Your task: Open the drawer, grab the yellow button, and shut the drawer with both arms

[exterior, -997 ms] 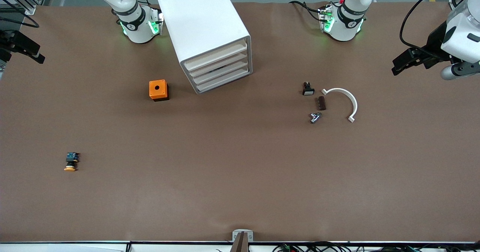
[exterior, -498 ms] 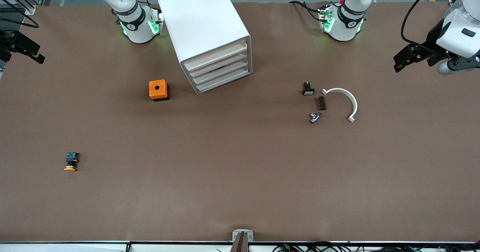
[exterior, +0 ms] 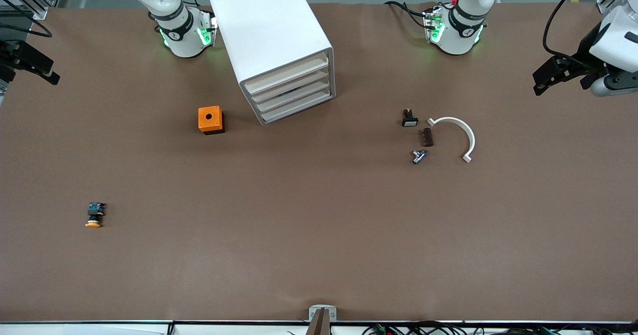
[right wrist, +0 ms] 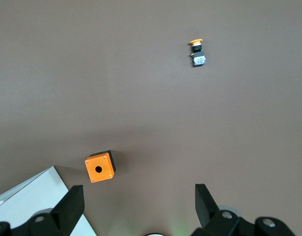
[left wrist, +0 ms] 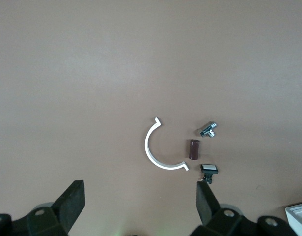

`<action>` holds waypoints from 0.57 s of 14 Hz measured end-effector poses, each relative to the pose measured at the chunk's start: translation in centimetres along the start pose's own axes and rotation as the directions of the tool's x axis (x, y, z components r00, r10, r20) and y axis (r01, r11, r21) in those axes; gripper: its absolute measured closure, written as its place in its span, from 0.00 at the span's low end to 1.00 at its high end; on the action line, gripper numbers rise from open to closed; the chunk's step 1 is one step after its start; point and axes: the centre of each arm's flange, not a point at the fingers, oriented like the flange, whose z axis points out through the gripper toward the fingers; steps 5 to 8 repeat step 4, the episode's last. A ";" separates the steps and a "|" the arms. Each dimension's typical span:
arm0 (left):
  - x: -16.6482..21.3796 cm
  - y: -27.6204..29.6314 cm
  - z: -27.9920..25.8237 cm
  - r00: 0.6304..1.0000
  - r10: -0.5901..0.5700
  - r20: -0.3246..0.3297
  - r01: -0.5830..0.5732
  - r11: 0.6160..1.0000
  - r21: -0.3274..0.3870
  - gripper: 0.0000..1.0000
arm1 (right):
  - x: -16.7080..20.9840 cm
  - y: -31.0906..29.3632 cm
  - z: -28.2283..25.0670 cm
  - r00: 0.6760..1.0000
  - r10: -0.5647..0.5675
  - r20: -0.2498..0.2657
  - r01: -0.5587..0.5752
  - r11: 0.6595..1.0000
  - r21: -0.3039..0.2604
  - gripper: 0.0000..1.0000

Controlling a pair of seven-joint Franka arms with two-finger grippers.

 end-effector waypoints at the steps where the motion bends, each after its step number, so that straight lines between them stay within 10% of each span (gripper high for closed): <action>1: 0.0 0.0 -0.1 1.000 0.000 -0.002 0.000 1.000 -0.003 0.00 | 0.0 0.0 0.0 1.000 0.000 0.000 0.000 1.000 0.000 0.00; 8: 0.3 -0.9 0.1 1.000 -0.021 0.005 0.021 1.000 -0.016 0.00 | 0.0 0.0 0.0 1.000 0.000 0.001 0.000 1.000 0.000 0.00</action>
